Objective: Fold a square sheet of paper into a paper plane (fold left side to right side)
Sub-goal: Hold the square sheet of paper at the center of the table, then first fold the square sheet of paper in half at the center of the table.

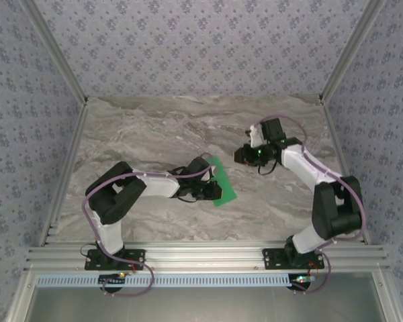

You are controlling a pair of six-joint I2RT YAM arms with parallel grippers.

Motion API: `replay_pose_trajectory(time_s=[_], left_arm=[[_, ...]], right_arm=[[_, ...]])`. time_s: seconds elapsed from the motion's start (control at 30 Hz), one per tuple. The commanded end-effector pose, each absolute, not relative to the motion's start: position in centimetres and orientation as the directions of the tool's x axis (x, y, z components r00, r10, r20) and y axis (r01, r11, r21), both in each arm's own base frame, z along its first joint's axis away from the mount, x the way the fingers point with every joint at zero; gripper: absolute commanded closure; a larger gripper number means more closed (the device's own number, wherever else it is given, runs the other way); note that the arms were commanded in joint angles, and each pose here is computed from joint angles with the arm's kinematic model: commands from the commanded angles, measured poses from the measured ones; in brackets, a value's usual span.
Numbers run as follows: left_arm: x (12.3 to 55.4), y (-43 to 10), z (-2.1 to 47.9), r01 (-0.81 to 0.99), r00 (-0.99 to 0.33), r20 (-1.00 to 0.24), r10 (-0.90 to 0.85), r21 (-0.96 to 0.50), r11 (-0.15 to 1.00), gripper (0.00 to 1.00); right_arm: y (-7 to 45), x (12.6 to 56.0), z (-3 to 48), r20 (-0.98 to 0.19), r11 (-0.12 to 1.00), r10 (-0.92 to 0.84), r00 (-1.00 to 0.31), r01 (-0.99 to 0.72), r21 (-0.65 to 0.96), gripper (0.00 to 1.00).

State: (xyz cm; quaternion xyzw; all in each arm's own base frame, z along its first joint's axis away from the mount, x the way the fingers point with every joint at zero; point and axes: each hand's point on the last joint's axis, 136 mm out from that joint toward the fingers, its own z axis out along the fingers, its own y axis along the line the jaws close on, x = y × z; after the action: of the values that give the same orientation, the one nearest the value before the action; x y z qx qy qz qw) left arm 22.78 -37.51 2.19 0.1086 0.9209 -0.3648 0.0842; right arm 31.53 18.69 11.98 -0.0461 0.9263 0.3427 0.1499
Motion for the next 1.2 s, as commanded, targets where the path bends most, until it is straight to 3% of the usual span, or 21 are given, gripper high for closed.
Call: replay_pose_trajectory(time_s=[0.0, 0.3, 0.63, 1.17], left_arm=[[22.1, -36.1, 0.3, 0.222, -0.973, -0.186, 0.137, -0.593, 0.774, 0.87], [22.2, -36.0, 0.4, 0.221, -0.973, -0.19, 0.133, -0.586, 0.78, 0.87], [23.3, -34.9, 0.3, 0.202, -0.973, -0.205, 0.102, -0.56, 0.803, 0.87], [28.5, -30.9, -0.1, 0.096, -0.977, -0.211, -0.027, -0.553, 0.828, 0.87]], right_arm=[[19.2, 26.8, 8.4, -0.165, 0.752, -0.014, -0.986, -0.119, 0.649, 0.88], [21.3, 24.5, 2.7, -0.046, 0.791, -0.072, -0.996, -0.085, 0.606, 0.9], [17.9, 22.3, -1.6, 0.066, 0.903, -0.086, -0.994, -0.05, 0.427, 0.9], [16.1, 21.2, -2.9, 0.105, 0.937, -0.096, -0.99, -0.054, 0.345, 0.9]])
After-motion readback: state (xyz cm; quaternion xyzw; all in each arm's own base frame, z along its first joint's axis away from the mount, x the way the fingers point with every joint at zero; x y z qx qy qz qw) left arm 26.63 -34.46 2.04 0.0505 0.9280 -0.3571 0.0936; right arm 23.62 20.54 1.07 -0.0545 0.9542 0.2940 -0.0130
